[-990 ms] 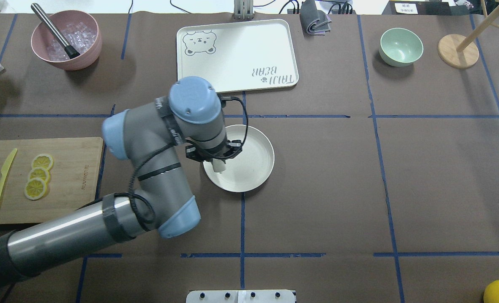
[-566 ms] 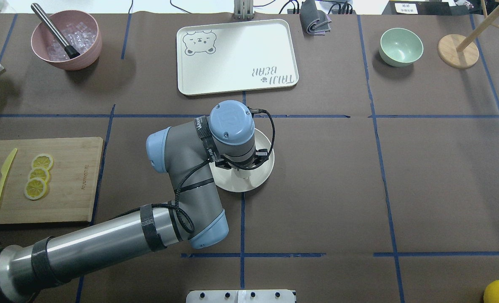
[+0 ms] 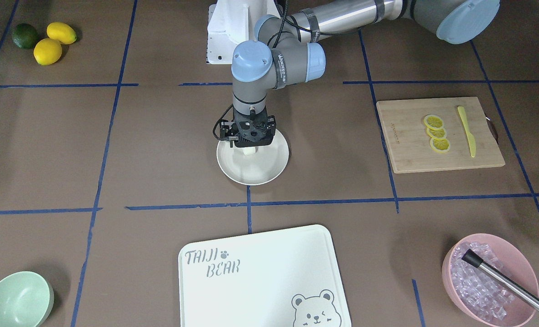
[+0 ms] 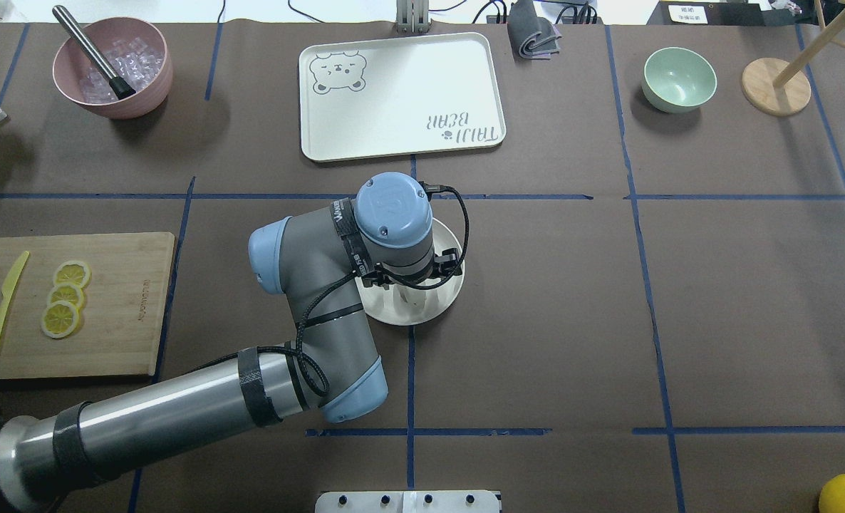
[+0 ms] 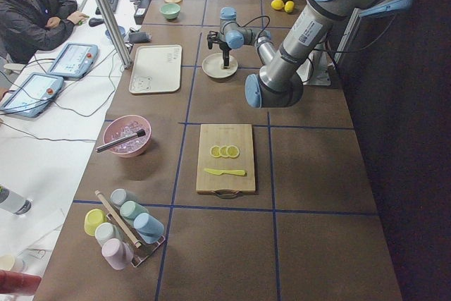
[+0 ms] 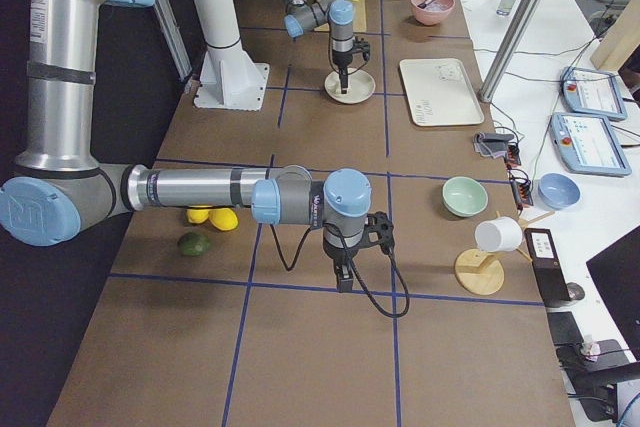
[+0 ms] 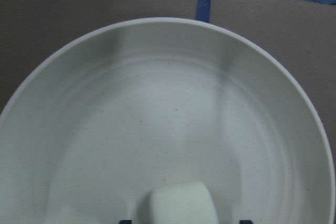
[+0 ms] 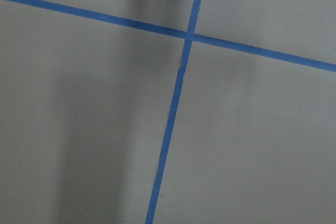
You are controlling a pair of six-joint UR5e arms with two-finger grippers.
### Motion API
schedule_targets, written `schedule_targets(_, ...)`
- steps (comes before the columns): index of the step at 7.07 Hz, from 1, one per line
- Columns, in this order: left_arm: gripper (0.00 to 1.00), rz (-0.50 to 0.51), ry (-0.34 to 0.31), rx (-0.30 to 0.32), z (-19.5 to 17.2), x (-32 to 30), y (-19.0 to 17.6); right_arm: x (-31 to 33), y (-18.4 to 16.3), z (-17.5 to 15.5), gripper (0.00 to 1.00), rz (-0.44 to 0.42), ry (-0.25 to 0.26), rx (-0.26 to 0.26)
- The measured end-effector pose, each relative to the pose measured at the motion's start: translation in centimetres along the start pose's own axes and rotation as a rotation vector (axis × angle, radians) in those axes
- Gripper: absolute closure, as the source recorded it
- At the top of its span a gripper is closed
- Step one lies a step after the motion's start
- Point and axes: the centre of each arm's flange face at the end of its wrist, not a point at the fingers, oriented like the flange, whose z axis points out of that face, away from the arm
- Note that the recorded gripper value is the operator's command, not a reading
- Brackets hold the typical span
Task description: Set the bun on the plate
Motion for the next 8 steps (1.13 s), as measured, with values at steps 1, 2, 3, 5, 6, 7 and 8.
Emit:
schedule_targets(1, 0.00, 0.006, 0.011, -0.010, -1.5, -1.6, -1.4, 0.0, 0.0, 0.0, 0.00, 0.000, 0.000, 0.000)
schedule_targets(2, 0.00, 0.031, 0.023, -0.038, -3.5, -5.1, -2.9, 0.0, 0.0, 0.0, 0.00, 0.000, -0.001, 0.000)
schedule_targets(3, 0.00, 0.082, 0.035, -0.058, -6.1, -10.5, -4.2, 0.0, 0.0, 0.1, 0.00, 0.001, -0.002, -0.001)
schedule_targets(5, 0.00, 0.234, 0.027, -0.070, -12.2, -25.1, -6.8, 0.2, 0.1, 0.2, 0.00, 0.004, -0.002, -0.004)
schedule_targets(6, 0.00, 0.295, 0.005, -0.081, -14.8, -33.5, -8.6, 0.2, 0.1, 0.2, 0.00, 0.004, -0.002, -0.004)
schedule_targets(7, 0.00, 0.338, -0.029, -0.074, -17.3, -42.4, -10.6, 0.2, 0.1, 0.2, 0.00, 0.003, -0.002, -0.004)
schedule_targets(8, 0.00, 0.359, -0.073, -0.059, -19.3, -51.1, -12.6, 0.2, 0.1, 0.2, 0.00, 0.003, -0.002, -0.004)
